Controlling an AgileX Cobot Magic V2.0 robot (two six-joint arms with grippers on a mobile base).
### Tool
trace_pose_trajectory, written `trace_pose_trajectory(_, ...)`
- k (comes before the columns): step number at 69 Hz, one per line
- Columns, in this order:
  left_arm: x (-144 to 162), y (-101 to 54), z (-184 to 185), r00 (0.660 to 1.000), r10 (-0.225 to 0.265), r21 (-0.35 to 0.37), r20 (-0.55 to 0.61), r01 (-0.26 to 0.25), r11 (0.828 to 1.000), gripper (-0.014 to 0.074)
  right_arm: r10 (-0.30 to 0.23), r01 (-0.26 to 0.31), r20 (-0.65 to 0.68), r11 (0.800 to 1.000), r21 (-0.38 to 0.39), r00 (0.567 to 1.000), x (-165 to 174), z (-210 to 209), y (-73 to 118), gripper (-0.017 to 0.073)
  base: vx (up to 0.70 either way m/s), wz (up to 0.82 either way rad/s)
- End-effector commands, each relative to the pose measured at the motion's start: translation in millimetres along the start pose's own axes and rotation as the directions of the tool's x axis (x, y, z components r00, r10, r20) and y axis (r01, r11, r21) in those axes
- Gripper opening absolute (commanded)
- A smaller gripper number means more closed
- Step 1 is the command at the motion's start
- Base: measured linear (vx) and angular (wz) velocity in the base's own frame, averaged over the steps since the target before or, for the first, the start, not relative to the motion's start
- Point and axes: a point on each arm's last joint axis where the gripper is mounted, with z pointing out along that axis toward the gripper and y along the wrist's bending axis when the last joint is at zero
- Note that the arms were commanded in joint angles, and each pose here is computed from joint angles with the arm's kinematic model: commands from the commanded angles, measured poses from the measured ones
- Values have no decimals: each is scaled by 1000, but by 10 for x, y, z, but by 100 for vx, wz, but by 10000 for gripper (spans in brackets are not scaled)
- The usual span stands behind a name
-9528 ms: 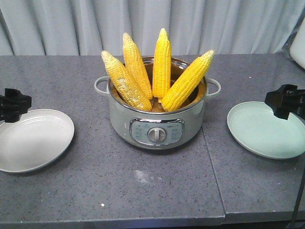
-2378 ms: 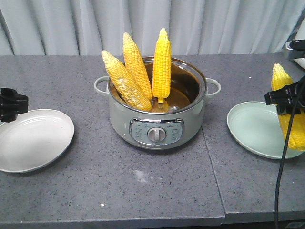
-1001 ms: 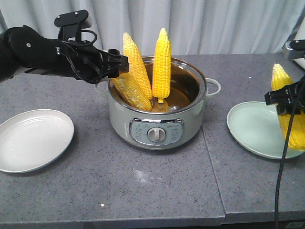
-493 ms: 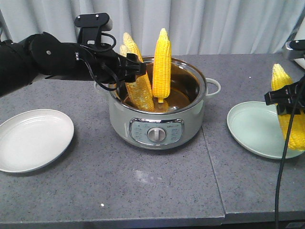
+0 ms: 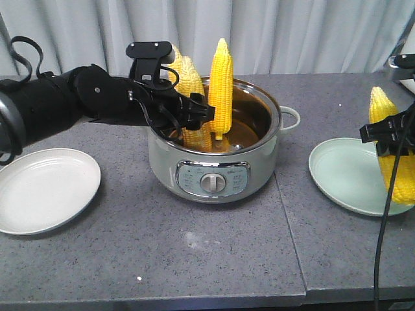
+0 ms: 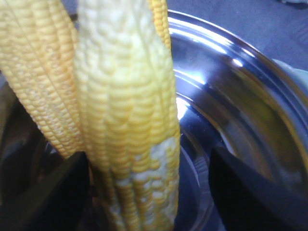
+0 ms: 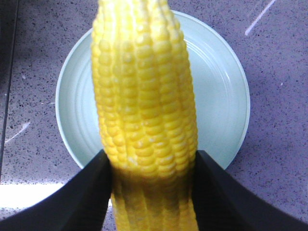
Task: Distribute corn equally
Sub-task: 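Reach the left gripper into the pot and grasp a pale corn cob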
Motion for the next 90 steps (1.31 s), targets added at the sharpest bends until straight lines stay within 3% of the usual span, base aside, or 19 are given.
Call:
trace_pose_trajectory(1, -214, -100, -145, 993, -13, 18, 114, 11, 1000, 510, -8, 6, 103, 1000, 14, 995, -75, -197, -36, 260, 0, 0)
trace_pose_trajectory(24, -270, -109, -99, 991, -11, 20, 130, 8, 1000, 502, -8, 6, 103, 1000, 14, 995, -75, -197, -36, 260, 0, 0)
trace_pose_trajectory(40, -373, -167, 61, 999, 15, 62, 45, -18, 998, 489, -8, 6, 103, 1000, 14, 995, -75, -197, -36, 260, 0, 0)
trace_pose_trajectory(52, -351, -130, 198, 998, -14, 30, -53, 15, 999, 489, -8, 6, 103, 1000, 14, 995, -75, -197, -36, 260, 0, 0)
trace_pose_trajectory(71, -409, -132, 180, 999, -35, 20, -22, 35, 999, 488, -8, 6, 103, 1000, 14, 995, -75, -197, -36, 260, 0, 0)
trace_pose_trajectory(90, -370, -134, 179, 998, -28, 21, -65, 30, 999, 380, -8, 6, 103, 1000, 14, 995, -75, -197, -36, 260, 0, 0)
